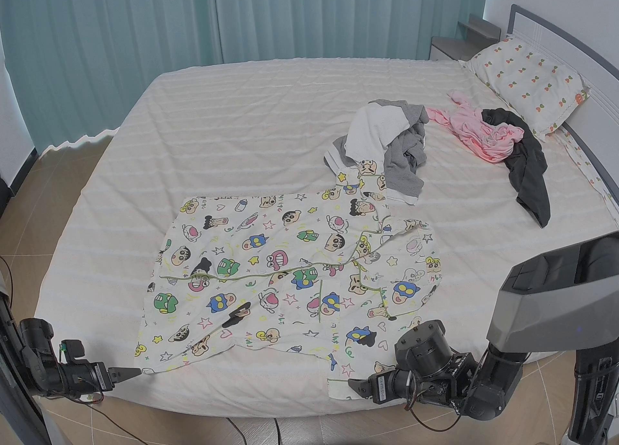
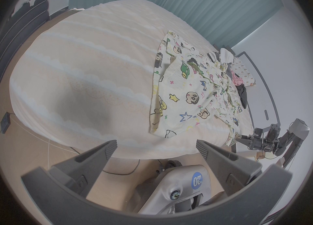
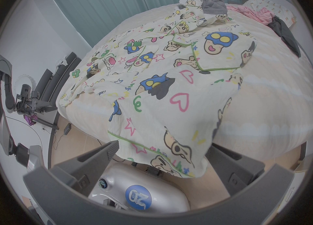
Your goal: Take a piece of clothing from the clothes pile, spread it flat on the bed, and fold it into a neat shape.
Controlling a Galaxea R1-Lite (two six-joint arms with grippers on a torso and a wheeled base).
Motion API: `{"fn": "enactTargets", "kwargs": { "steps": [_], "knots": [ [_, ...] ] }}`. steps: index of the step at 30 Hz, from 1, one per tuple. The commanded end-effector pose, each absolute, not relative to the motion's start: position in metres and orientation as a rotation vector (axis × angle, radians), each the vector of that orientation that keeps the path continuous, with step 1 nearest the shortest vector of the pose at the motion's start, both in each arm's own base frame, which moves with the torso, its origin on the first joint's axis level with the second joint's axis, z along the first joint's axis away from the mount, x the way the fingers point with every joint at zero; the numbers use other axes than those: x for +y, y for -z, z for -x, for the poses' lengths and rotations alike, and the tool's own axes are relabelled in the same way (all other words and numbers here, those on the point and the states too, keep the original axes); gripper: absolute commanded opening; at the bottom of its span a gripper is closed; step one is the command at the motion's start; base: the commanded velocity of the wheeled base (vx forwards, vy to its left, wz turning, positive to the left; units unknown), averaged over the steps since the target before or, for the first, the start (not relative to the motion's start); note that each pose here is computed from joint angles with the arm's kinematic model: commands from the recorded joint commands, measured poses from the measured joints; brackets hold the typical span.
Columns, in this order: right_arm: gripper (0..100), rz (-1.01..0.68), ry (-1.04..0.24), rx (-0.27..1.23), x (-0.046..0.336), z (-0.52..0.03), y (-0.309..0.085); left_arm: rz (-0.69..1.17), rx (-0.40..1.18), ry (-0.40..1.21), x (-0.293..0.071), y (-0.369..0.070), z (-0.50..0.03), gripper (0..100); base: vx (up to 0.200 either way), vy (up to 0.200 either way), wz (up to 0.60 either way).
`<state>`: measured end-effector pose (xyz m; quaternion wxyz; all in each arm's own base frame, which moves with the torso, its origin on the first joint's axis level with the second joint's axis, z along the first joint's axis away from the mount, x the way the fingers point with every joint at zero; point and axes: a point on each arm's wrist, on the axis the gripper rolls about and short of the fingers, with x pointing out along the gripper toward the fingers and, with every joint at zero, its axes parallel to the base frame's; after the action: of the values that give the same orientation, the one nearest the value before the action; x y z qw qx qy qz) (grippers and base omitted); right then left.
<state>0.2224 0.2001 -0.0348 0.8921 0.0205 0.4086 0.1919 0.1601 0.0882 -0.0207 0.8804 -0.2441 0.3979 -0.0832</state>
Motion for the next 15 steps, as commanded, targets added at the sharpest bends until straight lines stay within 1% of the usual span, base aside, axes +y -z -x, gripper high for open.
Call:
{"fn": "enactTargets", "kwargs": {
  "steps": [1,3,4,15],
  "knots": [
    [100,-0.045,-0.396,0.853,0.2039,-0.2280,0.0422,0.517,0.839,0.173,0.0880,0.0231,-0.1597,100,0.000,0.000,0.00],
    [100,-0.048,-0.388,0.852,0.2047,-0.2318,0.0450,0.516,0.838,0.173,0.0882,0.0231,-0.1600,100,0.000,0.000,0.00],
    [0,-0.051,-0.384,0.852,0.2050,-0.2329,0.0463,0.516,0.838,0.173,0.0882,0.0231,-0.1600,100,0.000,0.000,0.00],
    [0,-0.073,-0.363,0.852,0.2007,-0.2345,0.0461,0.521,0.844,0.172,0.0882,0.0244,-0.1595,100,0.000,0.000,0.00]
  ]
}}
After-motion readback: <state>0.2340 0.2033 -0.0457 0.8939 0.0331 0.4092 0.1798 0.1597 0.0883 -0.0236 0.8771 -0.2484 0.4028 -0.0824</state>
